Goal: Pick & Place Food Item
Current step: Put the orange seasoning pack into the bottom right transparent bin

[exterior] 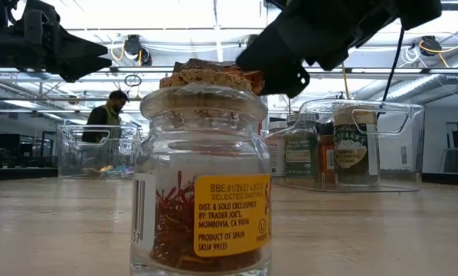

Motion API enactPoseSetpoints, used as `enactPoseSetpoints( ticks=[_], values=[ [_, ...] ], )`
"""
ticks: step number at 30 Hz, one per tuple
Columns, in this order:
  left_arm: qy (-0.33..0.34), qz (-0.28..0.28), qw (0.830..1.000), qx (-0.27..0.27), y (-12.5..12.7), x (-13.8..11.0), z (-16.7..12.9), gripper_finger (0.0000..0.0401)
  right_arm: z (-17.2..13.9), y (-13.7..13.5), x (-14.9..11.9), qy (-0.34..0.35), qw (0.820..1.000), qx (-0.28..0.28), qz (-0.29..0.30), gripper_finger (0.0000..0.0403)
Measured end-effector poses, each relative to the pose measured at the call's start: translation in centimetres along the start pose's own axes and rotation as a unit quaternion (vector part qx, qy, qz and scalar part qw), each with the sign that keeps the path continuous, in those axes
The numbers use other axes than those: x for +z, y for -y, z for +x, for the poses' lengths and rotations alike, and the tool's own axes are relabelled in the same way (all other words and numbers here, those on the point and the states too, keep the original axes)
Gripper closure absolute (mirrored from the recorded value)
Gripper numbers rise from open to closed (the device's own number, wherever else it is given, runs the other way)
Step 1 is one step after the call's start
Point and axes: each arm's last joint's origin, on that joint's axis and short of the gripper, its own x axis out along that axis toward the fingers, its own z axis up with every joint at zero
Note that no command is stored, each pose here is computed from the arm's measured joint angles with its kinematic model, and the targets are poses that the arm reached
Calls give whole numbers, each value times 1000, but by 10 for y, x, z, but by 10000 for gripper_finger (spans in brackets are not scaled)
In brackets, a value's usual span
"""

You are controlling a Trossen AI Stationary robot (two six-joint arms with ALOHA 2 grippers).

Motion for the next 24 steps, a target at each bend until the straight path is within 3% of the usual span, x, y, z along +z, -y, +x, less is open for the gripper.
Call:
enactPoseSetpoints(
  ticks=[6,18,24],
  values=[
    [0,0,1000,0,0,0,0,118,3,3,1,10,1000,-1,14,208],
    [0,0,1000,0,0,0,0,118,4,10,-1,-11,1000,3,14,387],
    [0,0,1000,0,0,0,0,118,-5,9,9,4,1000,15,2,399]
  ],
)
